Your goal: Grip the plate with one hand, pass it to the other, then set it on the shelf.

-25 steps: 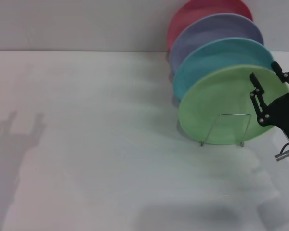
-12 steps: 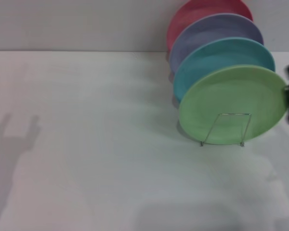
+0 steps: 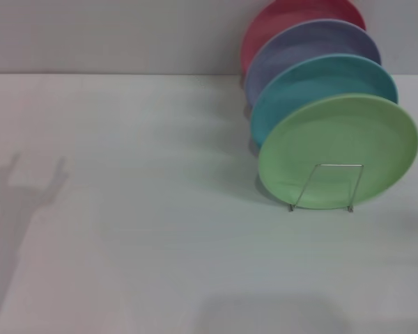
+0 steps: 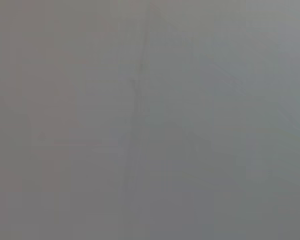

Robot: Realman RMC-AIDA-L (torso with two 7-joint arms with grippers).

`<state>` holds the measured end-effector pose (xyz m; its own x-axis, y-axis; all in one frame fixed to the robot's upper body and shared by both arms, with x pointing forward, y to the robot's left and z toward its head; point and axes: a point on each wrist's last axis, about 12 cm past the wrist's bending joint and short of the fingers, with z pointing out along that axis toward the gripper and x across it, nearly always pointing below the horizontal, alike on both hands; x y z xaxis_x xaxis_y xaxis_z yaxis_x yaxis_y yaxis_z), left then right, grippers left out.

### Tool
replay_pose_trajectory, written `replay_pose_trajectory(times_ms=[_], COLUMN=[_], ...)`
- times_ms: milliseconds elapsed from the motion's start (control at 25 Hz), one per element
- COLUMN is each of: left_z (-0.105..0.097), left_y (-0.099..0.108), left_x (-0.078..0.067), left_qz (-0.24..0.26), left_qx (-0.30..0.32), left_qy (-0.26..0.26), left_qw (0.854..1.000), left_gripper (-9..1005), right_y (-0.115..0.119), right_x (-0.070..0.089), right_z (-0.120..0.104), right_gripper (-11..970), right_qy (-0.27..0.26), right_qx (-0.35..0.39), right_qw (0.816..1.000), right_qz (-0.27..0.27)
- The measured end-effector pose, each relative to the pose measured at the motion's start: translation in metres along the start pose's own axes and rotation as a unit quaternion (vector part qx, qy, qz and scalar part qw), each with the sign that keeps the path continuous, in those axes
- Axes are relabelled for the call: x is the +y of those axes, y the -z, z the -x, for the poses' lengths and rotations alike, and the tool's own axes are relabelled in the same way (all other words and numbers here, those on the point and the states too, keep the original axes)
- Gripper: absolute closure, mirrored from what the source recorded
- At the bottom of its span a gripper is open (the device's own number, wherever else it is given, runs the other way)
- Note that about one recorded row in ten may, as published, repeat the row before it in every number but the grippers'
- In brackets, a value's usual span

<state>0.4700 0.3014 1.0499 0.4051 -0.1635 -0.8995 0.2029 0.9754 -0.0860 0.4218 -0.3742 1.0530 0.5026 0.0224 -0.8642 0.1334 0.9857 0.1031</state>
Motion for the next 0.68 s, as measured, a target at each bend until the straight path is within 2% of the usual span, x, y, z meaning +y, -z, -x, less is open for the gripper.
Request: replay_pose_trajectory(times_ms=[80,280,560,680], left_z=[-0.002,-0.003,-0.014,-0.017], left_y=[-0.005,-0.015,-0.027,-0.031], left_x=[0.003,0.003,0.008,0.007], left_qz=[0.018,0.045,0.068,0.065], left_qx=[0.002,-0.005,0.037,0.05], left_qy=[-0.02,-0.029,-0.025,-0.024], left_qw=[1.0,0.999,0.997,0.996], left_gripper=[143,145,150,150], right_y=[-0.007,-0.014,-0.019,-0.018], right_x=[-0.013,-0.023,-0.027,-0.026], right_z=[-0.004,-0.002,0.0,-0.001], right_gripper=[424,400,274,274], right_qy=[-0.018,-0.014,-0.011,-0.013], right_qx=[0.03,0.023,0.008,0.01], right_qw=[0.999,0.999,0.999,0.998], right_qz=[0.0,-0.025,-0.051,-0.052])
